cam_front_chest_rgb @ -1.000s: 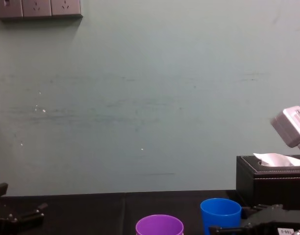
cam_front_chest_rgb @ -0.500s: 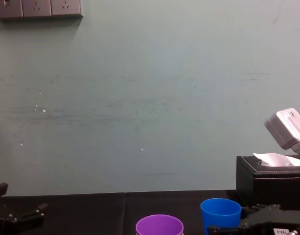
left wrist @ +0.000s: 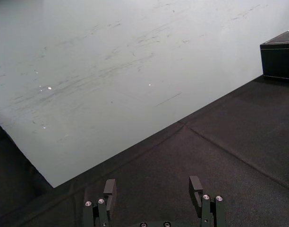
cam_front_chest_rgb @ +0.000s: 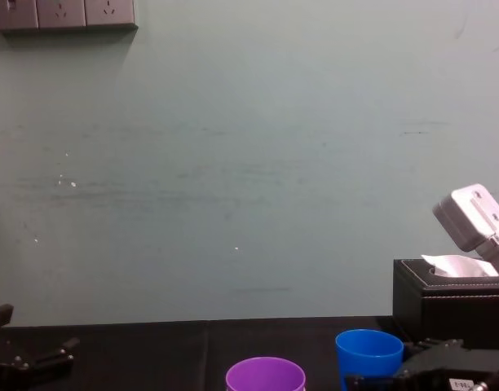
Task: Stack the three plastic cups sequentially using one hand.
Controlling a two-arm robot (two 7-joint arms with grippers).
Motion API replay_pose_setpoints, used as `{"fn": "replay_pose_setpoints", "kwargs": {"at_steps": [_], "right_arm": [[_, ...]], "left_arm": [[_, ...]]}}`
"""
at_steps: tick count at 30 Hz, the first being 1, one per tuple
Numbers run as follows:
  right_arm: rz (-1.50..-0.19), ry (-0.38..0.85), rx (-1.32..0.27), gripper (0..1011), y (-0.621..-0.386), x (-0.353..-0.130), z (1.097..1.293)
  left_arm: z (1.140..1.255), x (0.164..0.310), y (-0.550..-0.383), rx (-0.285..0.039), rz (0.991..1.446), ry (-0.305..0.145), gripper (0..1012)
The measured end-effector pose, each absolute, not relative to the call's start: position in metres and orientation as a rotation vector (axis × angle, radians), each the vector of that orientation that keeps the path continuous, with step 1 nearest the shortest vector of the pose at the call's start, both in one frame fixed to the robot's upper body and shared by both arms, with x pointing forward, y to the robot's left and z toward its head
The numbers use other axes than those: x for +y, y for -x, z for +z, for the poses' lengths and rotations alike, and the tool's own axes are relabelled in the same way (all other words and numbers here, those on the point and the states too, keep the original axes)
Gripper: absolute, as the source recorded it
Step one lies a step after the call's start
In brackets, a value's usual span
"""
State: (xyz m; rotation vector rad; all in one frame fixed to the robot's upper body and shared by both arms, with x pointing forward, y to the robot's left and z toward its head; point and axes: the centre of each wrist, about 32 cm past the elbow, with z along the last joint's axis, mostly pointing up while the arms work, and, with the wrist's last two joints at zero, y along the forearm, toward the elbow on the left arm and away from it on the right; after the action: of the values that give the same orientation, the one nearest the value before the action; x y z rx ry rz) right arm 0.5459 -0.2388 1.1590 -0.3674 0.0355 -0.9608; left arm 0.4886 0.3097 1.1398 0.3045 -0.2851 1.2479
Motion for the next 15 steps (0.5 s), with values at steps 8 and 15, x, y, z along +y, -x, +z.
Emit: {"fn": "replay_pose_setpoints", "kwargs": {"at_steps": [8,15], "right_arm": [[-0.959,0.361,0.042,1000,-0.5473,-0.2387,1.1574],[-0.958,0.362,0.041,1000,-0.5473,-0.2387,1.1575]], "left_arm": [[1.1398,0.3097,-0.4886,-0.285,1.248,-0.304,1010],[1.1398,0.3097,-0.4886,-0.285,1.248,-0.304,1010]]}}
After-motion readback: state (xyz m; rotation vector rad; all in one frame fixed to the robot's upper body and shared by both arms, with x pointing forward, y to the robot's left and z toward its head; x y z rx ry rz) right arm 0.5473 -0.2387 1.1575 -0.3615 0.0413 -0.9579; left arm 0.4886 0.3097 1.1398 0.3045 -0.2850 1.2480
